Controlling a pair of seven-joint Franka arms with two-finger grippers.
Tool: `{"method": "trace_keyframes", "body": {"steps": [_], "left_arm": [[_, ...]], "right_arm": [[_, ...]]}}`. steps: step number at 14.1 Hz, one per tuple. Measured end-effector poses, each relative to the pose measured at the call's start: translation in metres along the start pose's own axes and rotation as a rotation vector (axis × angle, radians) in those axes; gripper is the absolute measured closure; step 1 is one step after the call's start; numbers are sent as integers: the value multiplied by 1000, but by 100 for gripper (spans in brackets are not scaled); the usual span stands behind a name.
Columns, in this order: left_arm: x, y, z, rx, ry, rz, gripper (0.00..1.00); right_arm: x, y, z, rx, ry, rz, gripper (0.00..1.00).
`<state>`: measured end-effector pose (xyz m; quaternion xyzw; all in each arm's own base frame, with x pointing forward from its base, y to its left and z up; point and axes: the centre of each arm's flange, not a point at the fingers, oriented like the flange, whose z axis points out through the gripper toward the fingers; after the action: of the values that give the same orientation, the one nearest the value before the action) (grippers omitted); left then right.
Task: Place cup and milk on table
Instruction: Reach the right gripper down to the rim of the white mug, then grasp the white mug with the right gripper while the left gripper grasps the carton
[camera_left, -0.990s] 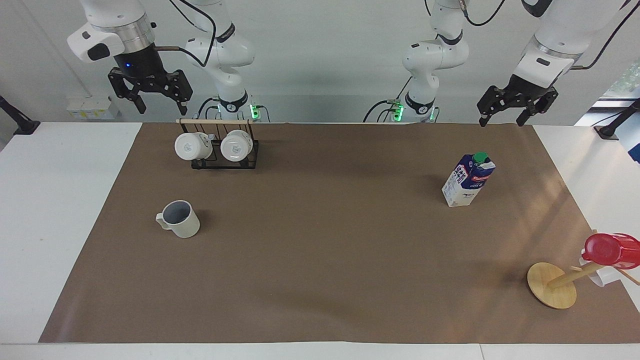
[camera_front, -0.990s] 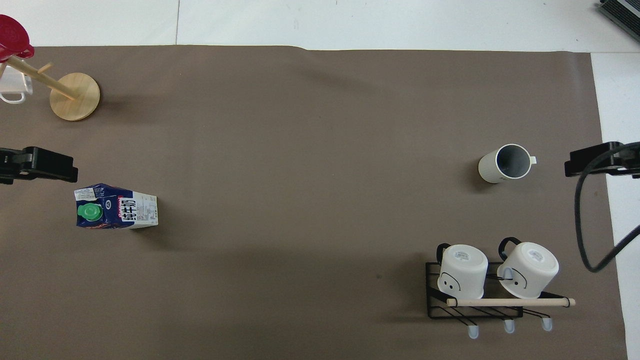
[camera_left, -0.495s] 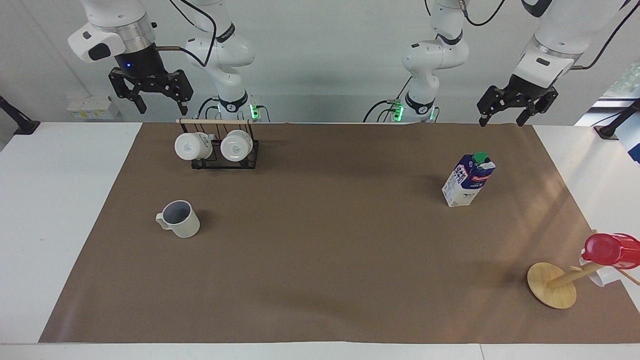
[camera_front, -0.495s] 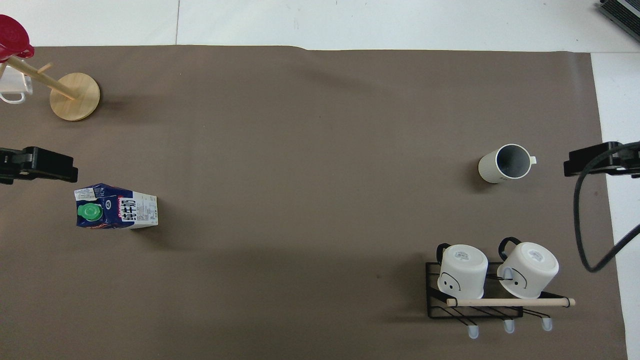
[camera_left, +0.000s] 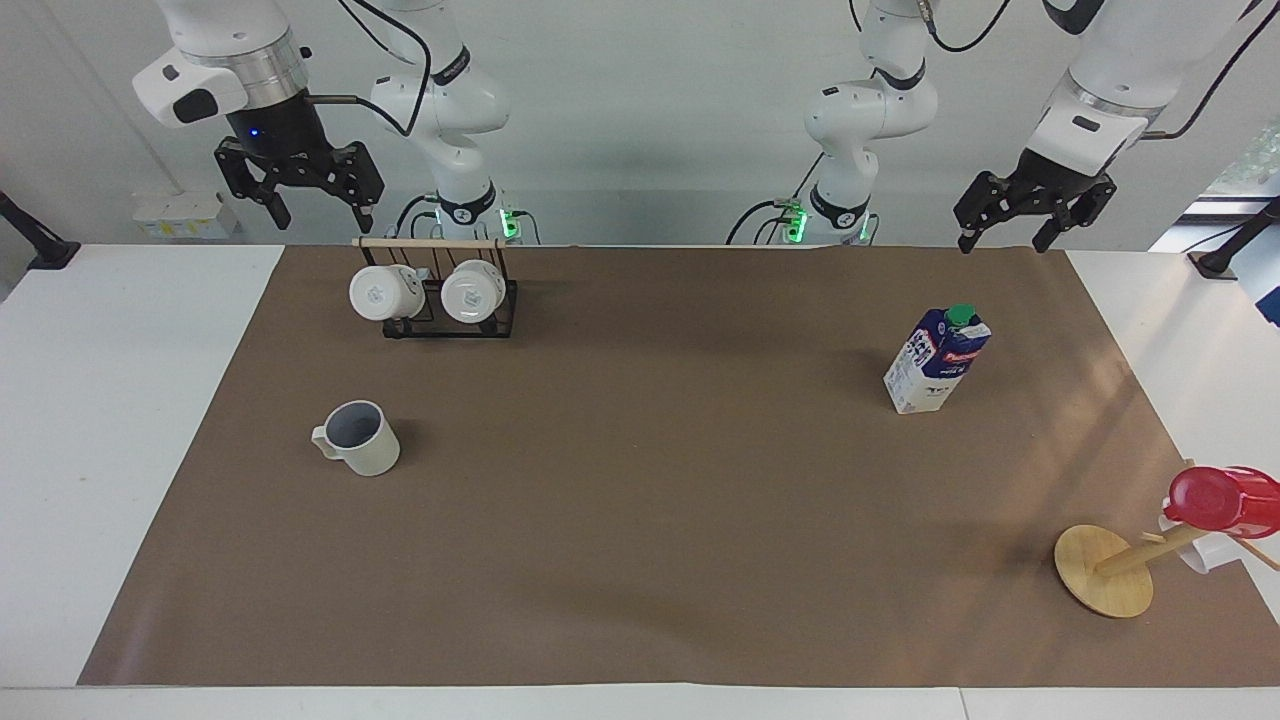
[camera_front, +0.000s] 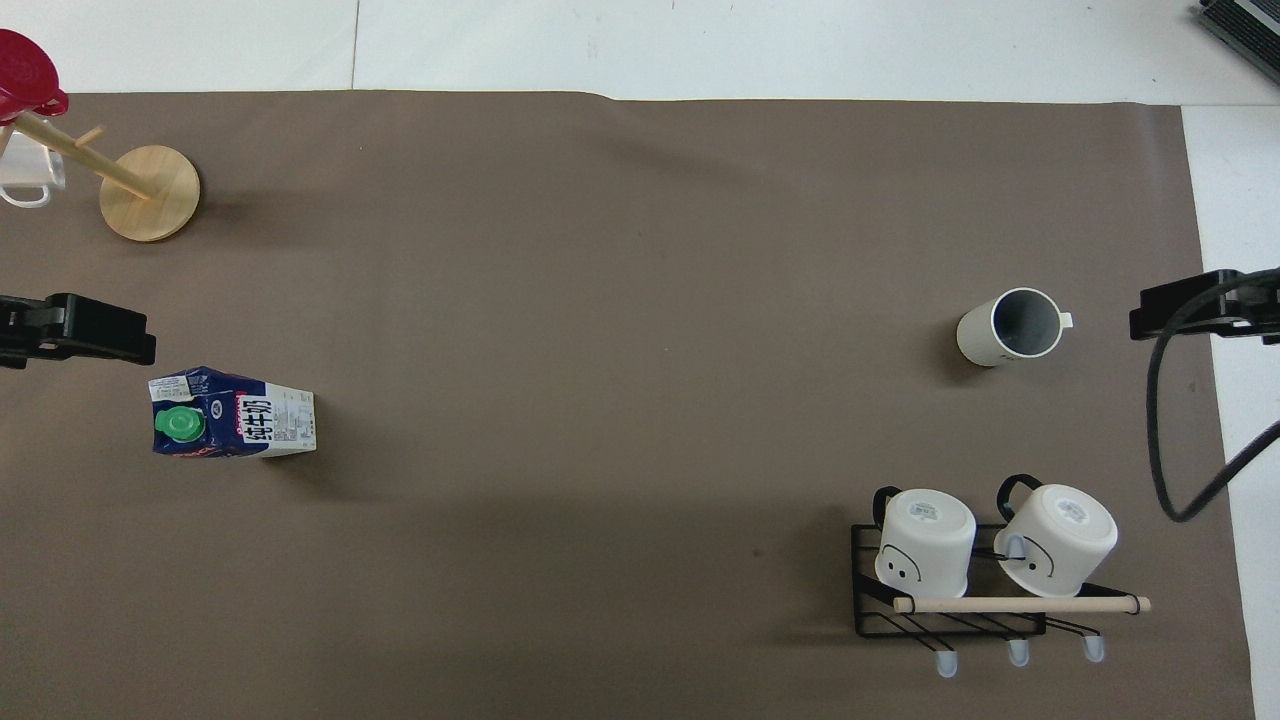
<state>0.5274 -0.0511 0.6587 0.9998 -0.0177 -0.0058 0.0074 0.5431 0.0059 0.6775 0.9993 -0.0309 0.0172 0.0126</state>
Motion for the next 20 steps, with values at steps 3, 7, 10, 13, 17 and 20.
{"method": "trace_keyframes", "body": {"steps": [3, 7, 10, 13, 17, 20], "left_arm": [[0, 0, 0, 0, 0, 0, 0], [0, 0, 0, 0, 0, 0, 0], [0, 0, 0, 0, 0, 0, 0], [0, 0, 0, 0, 0, 0, 0], [0, 0, 0, 0, 0, 0, 0], [0, 0, 0, 0, 0, 0, 0]], "right_arm": [[8, 0, 4, 2, 25, 1, 0], [21, -2, 14, 4, 52, 0, 0], [42, -5, 47, 5, 67, -3, 0], [65, -8, 99, 5, 65, -6, 0], [87, -13, 170, 6, 67, -11, 0], [90, -16, 221, 8, 76, -15, 0]]}}
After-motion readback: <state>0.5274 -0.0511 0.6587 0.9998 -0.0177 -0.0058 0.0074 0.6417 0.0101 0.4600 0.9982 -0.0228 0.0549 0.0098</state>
